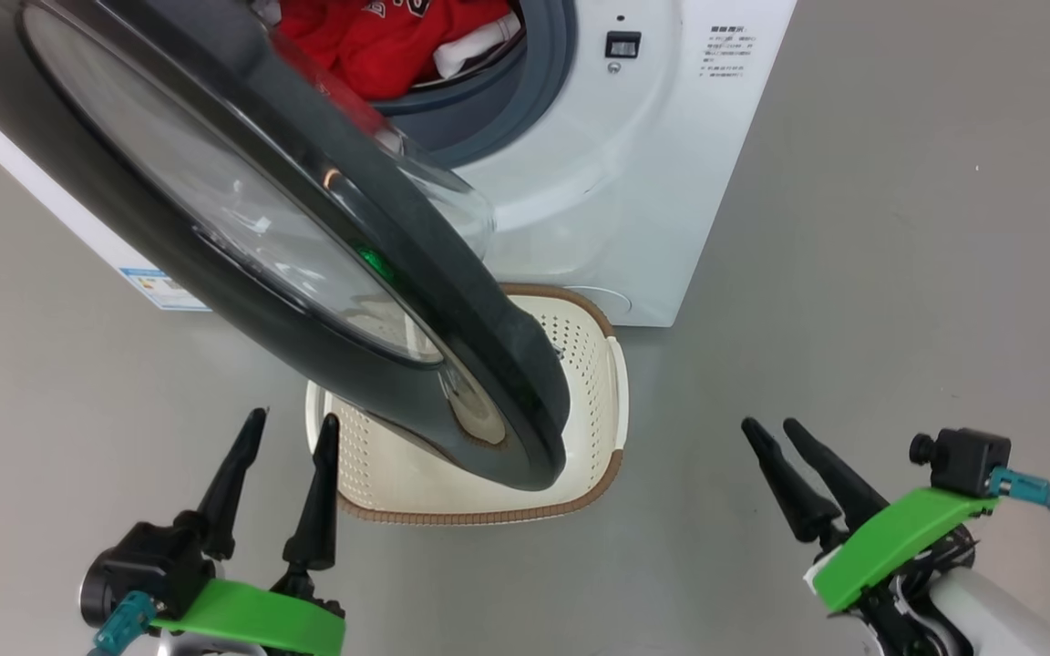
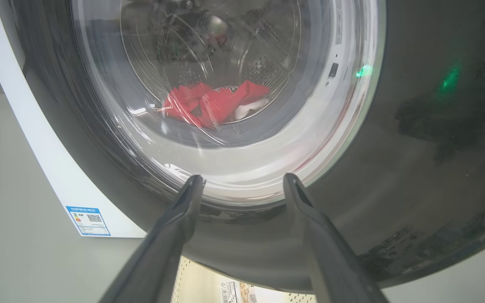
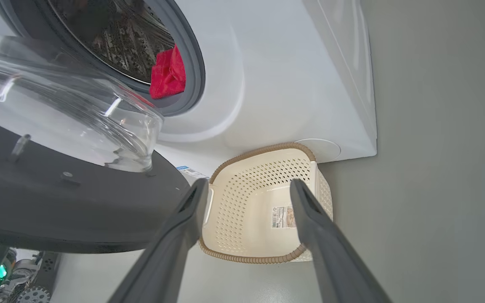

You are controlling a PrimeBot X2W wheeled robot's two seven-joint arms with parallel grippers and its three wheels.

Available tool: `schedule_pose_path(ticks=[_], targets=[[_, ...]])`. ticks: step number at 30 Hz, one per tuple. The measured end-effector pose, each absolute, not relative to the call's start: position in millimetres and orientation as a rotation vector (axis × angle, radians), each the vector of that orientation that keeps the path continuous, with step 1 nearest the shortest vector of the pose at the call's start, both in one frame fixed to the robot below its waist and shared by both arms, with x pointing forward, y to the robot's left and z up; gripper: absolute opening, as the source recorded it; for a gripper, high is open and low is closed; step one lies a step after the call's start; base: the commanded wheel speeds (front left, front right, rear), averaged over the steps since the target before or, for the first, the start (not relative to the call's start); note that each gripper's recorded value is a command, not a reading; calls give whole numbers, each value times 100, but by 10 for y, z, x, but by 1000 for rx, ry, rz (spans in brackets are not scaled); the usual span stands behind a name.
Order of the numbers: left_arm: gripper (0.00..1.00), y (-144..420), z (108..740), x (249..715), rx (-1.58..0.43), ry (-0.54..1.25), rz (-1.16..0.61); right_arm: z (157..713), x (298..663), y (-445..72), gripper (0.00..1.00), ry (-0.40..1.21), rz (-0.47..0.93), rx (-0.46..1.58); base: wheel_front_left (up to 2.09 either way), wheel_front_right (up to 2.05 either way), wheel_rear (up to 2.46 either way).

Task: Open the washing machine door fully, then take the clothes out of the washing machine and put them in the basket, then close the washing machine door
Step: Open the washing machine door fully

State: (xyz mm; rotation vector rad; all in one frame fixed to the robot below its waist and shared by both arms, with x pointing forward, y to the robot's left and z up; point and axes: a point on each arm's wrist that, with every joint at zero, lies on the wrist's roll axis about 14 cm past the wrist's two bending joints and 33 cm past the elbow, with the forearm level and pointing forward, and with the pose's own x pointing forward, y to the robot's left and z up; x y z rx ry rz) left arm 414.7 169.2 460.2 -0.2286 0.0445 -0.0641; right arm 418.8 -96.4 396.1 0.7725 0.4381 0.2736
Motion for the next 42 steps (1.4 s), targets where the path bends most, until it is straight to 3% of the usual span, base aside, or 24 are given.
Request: schedule_pose_path(ticks=[4, 11, 18, 32, 42], targets=[[100, 1692, 4601, 4150, -229, 45, -64, 3827, 4108, -1026, 100, 448, 302, 617, 0, 0, 0], [100, 1695, 4595, 4154, -229, 46, -63, 4060, 4316, -1141, 100, 307, 292, 486, 0, 0, 0], [100, 1710, 4576, 4148, -228, 51, -58, 4116, 4246, -1279, 100, 229, 239, 349, 0, 0, 0], [100, 1749, 4628, 4115, -226, 38, -48, 4353, 4139, -1567, 100, 113, 95, 298, 0, 0, 0], [100, 1738, 4674, 4103, -226, 27, -52, 4335, 4042, -1557, 100, 122, 88, 287, 0, 0, 0]])
